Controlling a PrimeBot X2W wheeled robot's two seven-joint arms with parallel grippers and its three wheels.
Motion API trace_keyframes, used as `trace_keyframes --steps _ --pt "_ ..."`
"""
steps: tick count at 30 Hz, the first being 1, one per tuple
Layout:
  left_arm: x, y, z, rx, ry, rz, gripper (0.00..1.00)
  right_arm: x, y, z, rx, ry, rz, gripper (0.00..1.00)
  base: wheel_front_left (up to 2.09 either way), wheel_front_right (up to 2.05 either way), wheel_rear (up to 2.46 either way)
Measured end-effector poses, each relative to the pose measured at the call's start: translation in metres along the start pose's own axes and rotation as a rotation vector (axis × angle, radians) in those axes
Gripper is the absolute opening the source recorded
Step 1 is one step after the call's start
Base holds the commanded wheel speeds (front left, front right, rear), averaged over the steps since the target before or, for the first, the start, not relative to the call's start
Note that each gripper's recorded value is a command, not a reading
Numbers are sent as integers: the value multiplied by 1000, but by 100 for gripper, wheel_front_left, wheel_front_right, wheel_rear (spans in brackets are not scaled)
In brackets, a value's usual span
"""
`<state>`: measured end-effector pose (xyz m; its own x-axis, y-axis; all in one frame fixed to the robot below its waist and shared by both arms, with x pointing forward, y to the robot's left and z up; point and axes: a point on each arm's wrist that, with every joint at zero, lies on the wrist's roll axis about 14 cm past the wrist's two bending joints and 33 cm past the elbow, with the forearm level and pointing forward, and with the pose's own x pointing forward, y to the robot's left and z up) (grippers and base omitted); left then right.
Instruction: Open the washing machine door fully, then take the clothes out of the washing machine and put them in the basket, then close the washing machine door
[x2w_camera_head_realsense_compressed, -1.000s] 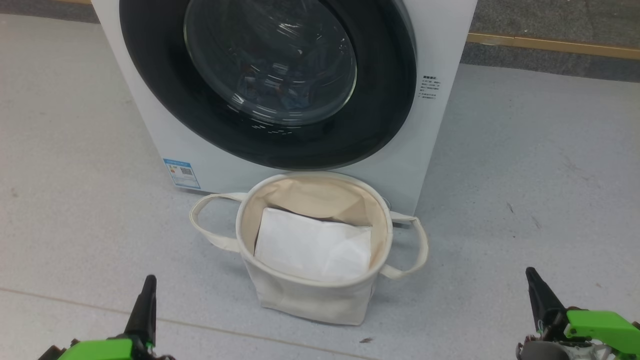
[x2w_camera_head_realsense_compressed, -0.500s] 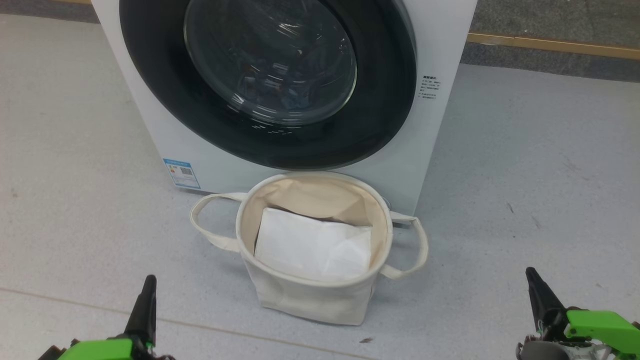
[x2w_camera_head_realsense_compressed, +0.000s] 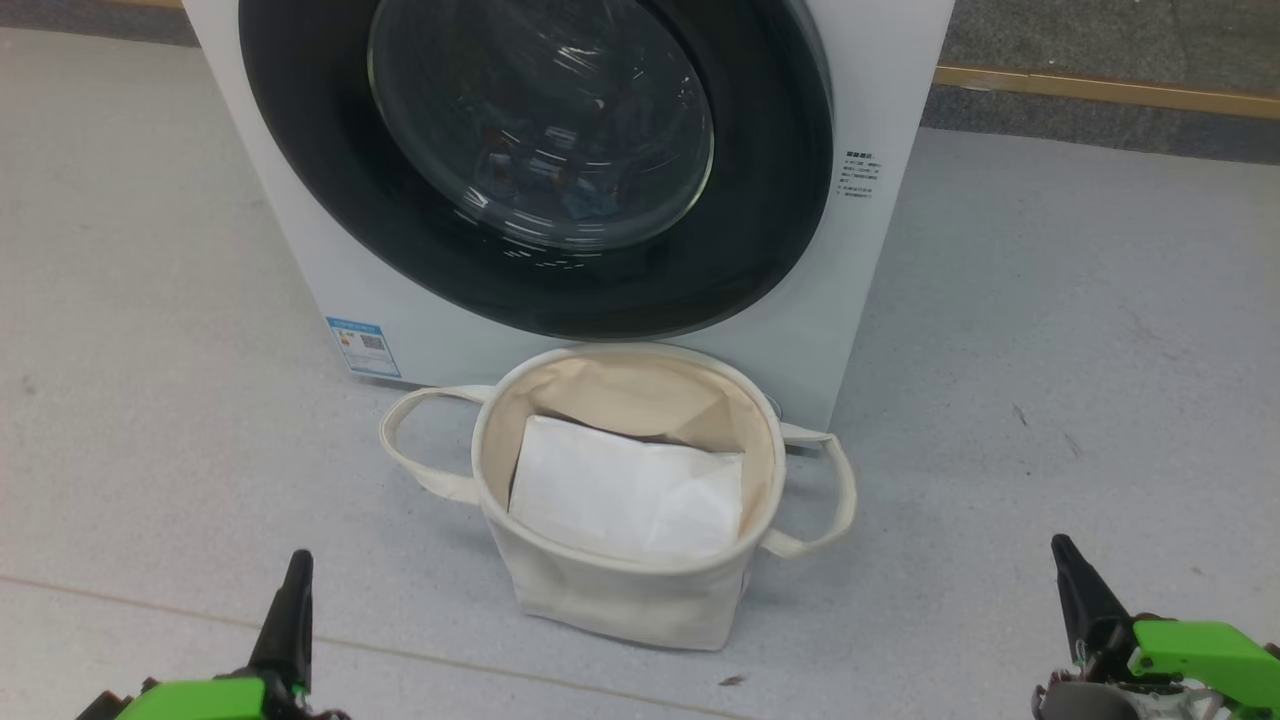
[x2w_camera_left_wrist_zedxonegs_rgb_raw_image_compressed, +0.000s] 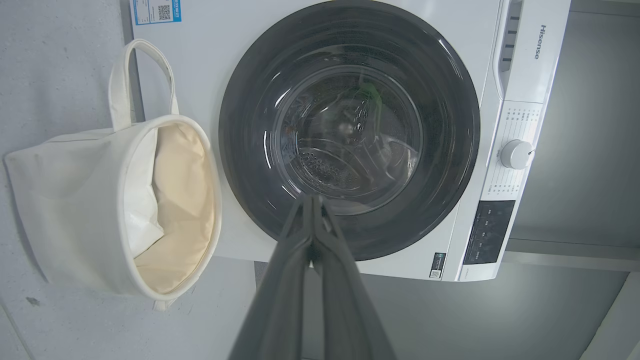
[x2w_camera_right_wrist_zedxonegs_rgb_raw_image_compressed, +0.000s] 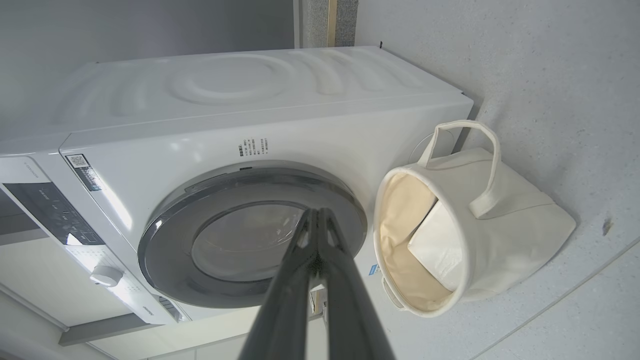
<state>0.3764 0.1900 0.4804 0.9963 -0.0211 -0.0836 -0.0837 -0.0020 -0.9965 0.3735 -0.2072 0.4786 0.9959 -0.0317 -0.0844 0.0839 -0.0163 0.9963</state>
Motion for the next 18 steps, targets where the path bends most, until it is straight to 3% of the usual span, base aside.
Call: trace_keyframes --steps 6,7,11,18 --pt "0 0 0 0 0 0 0 0 0 0 0 0 0 0 0 0 0" --pt "0 2 0 -1 -1 7 100 0 -2 0 1 0 -7 100 0 0 0" --pt "-12 33 -1 -11 -2 100 100 -12 -32 -1 12 -4 -96 100 0 0 0" --pt "-19 44 0 -14 -16 130 100 -15 -39 -1 2 -12 -118 100 0 0 0"
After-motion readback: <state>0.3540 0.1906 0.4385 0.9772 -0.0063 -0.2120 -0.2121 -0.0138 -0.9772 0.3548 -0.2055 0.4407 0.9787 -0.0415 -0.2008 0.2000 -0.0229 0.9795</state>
